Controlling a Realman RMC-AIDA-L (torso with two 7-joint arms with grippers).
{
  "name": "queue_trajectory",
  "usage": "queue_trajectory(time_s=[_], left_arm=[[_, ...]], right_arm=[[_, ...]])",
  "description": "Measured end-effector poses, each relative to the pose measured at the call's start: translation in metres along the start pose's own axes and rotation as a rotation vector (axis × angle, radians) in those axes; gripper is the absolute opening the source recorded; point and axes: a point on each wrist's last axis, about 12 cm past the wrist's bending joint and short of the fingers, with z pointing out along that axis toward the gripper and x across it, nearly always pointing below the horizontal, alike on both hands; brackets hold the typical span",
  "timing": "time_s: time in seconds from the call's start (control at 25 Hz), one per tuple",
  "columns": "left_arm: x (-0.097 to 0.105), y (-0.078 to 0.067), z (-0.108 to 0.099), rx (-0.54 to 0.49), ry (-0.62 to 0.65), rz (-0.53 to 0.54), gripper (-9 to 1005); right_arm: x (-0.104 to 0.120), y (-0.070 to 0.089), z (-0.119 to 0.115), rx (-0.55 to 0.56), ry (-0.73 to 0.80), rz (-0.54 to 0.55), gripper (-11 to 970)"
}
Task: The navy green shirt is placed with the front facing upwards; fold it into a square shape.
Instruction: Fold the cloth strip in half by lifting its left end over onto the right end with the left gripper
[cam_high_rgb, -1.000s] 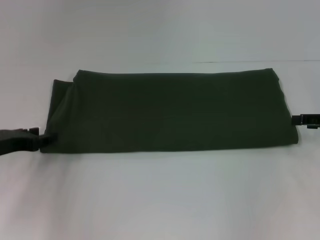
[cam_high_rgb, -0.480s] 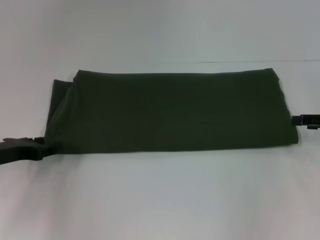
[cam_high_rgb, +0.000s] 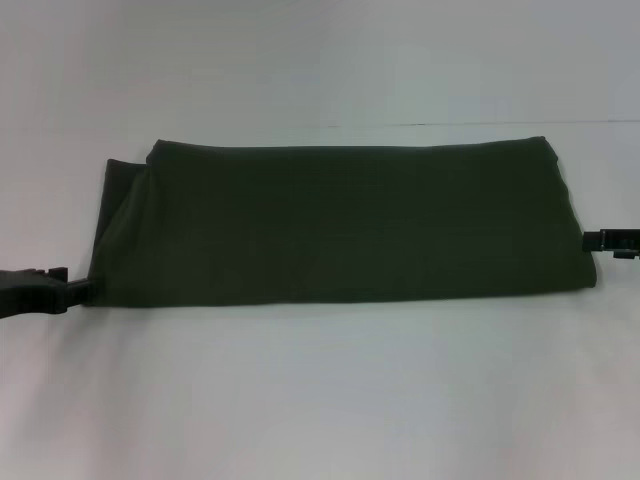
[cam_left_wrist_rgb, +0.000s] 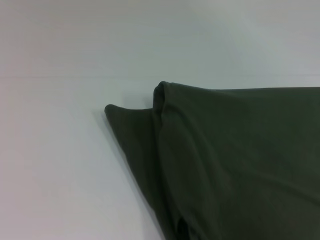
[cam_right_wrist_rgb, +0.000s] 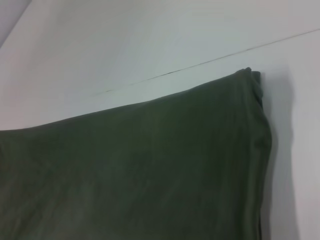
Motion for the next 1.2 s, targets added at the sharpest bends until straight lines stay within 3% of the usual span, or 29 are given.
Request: queue_trajectory(time_s=[0.84, 1.2], left_arm=[[0.0000, -0.0066, 0.0082, 0.027, 0.039, 0.019, 585], [-0.0048, -0.0067, 0.0096, 0.024, 0.033, 0.029, 231]], right_arm=[[0.0008, -0.0017, -0.0006, 0.007, -0.005, 0.005, 667], [0.0014, -0.0022, -0.0008, 0.007, -0.005, 0.007, 641]])
